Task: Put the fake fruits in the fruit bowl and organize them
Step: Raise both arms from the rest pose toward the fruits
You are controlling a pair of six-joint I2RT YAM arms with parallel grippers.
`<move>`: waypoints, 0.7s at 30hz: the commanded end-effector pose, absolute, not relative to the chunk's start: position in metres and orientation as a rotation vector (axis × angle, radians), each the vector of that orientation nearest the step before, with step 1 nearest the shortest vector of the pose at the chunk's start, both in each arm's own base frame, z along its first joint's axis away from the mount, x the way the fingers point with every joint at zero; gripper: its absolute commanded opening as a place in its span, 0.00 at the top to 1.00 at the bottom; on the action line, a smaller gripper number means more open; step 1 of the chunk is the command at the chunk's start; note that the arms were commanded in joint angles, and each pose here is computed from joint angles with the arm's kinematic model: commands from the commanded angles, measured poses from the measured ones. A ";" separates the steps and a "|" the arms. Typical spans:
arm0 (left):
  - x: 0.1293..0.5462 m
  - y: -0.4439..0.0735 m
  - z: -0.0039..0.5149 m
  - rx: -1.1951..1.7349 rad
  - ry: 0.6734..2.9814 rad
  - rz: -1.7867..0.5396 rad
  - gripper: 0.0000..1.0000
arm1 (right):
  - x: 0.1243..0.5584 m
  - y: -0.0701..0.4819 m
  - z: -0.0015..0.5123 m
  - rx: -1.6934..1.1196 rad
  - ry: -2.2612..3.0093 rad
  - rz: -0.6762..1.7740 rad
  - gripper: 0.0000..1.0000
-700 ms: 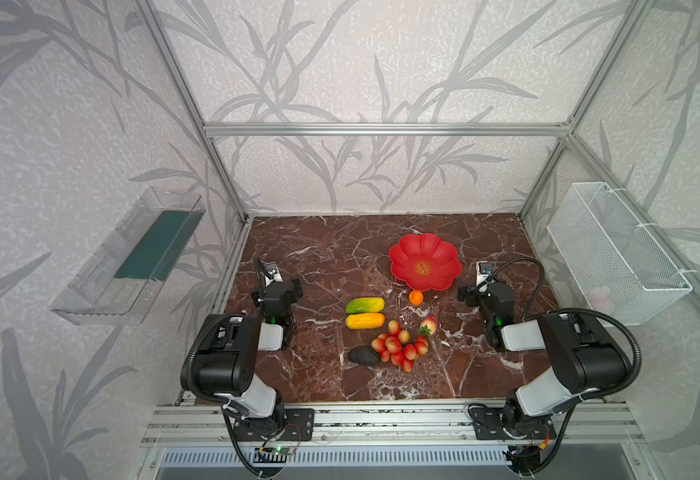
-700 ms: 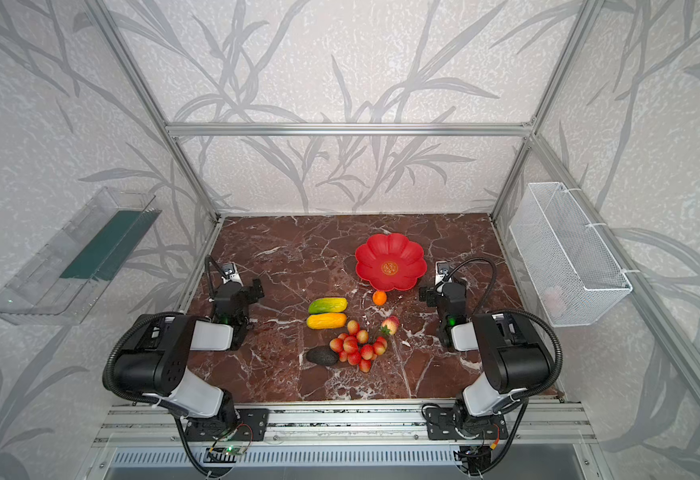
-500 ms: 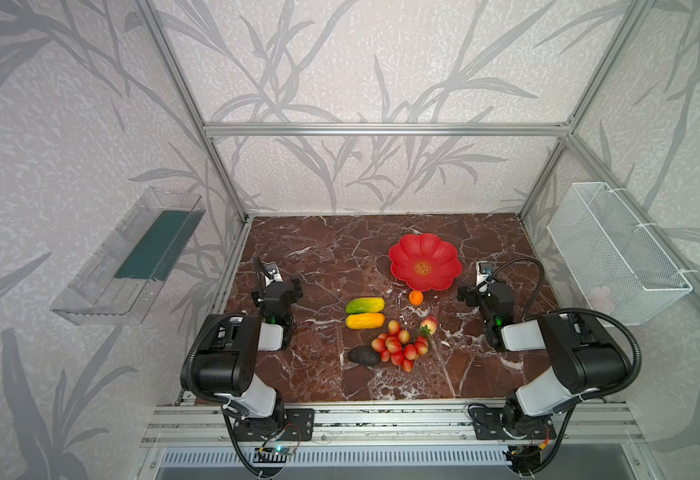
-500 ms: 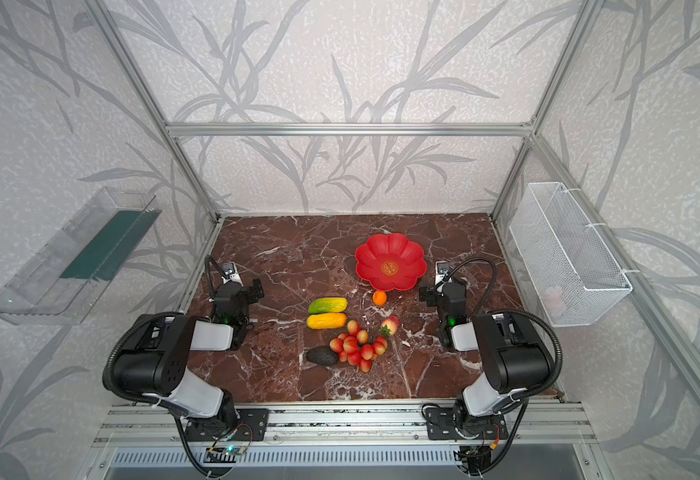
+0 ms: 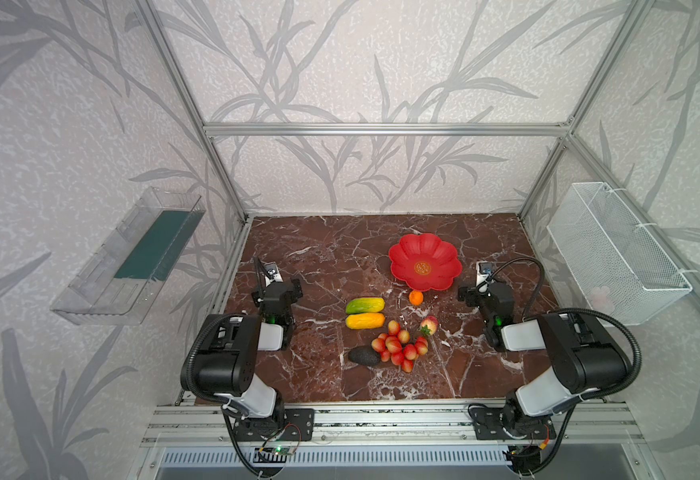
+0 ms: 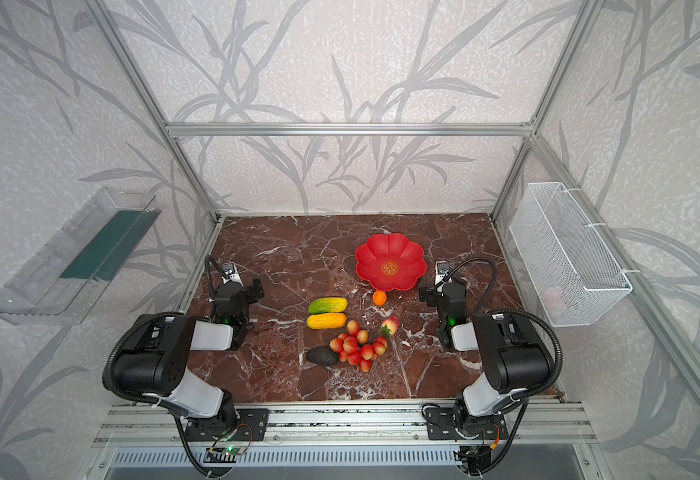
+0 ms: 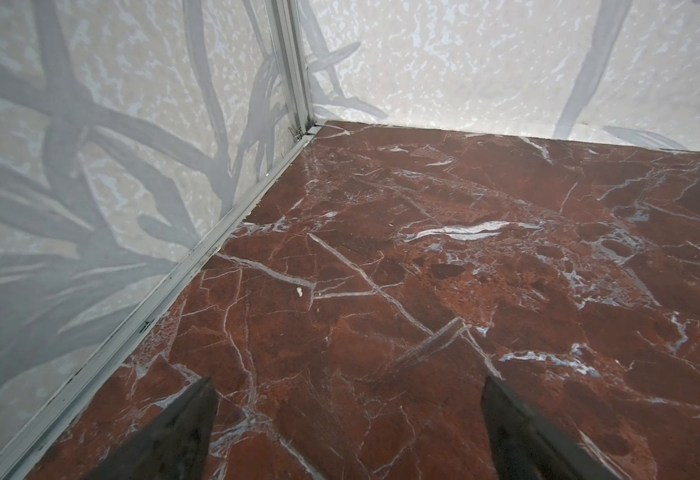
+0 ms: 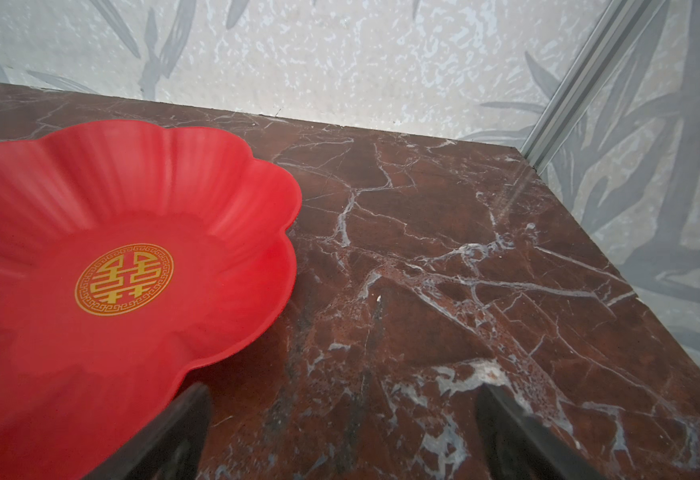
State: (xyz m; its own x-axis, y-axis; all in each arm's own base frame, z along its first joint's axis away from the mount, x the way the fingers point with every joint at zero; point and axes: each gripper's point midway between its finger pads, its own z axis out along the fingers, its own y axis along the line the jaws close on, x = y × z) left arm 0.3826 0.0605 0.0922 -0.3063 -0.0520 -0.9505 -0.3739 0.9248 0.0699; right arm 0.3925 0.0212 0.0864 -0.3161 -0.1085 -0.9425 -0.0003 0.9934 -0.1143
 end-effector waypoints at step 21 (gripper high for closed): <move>0.365 0.035 0.233 -0.362 1.809 0.046 0.01 | 0.370 0.059 0.202 0.123 1.993 0.375 0.06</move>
State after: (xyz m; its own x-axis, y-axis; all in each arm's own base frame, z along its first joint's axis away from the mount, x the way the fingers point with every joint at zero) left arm 0.3717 0.0494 0.2675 -0.0645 -0.1961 -0.9785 -0.3300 0.9295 -0.1645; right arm 0.3899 0.0328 0.2559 -0.1896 0.1874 -0.9638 -0.0107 0.9812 0.1929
